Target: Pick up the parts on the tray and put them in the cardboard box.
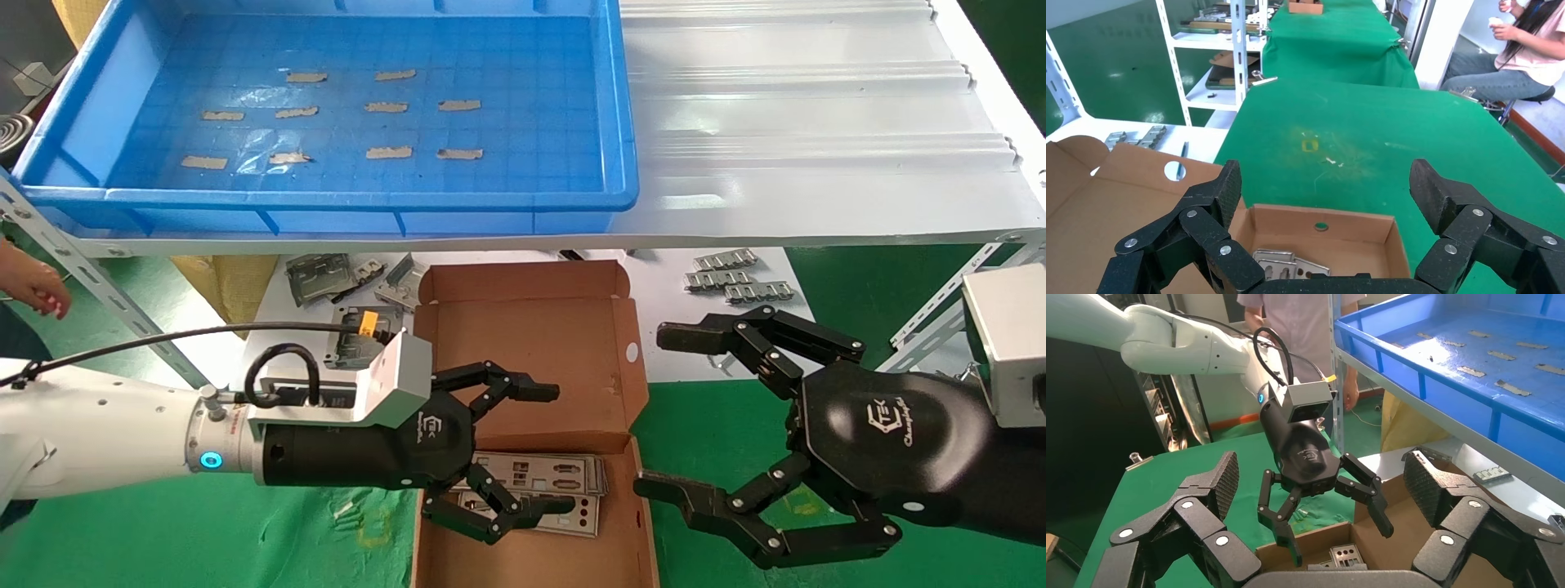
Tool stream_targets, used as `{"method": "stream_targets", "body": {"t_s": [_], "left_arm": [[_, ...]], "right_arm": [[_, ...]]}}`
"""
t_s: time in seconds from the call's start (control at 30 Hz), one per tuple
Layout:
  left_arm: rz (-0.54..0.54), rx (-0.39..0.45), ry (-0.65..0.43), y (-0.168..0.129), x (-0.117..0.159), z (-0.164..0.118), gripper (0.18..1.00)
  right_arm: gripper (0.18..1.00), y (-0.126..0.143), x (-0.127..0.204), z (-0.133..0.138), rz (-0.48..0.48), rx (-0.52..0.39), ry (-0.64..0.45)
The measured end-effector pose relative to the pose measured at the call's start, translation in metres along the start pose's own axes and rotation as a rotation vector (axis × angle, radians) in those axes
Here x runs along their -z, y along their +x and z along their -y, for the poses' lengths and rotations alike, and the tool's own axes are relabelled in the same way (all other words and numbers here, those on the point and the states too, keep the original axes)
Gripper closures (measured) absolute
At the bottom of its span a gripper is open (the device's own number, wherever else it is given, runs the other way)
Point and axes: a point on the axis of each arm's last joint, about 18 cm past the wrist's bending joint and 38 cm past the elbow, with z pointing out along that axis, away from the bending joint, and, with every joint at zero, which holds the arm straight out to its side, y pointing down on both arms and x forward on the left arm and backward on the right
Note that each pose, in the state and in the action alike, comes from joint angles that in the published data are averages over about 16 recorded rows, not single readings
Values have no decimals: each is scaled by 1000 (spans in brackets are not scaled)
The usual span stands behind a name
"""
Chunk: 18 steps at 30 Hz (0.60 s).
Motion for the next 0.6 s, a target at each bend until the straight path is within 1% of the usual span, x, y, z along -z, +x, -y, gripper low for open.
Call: {"method": "stream_targets", "body": {"t_s": [0.27,0.6], "left_arm": [[18,3,14,2,10,4,184],[54,13,57,10,36,16,184]], "right_arm": [[178,0,0,0,0,0,0],[178,0,0,0,0,0,0]]}}
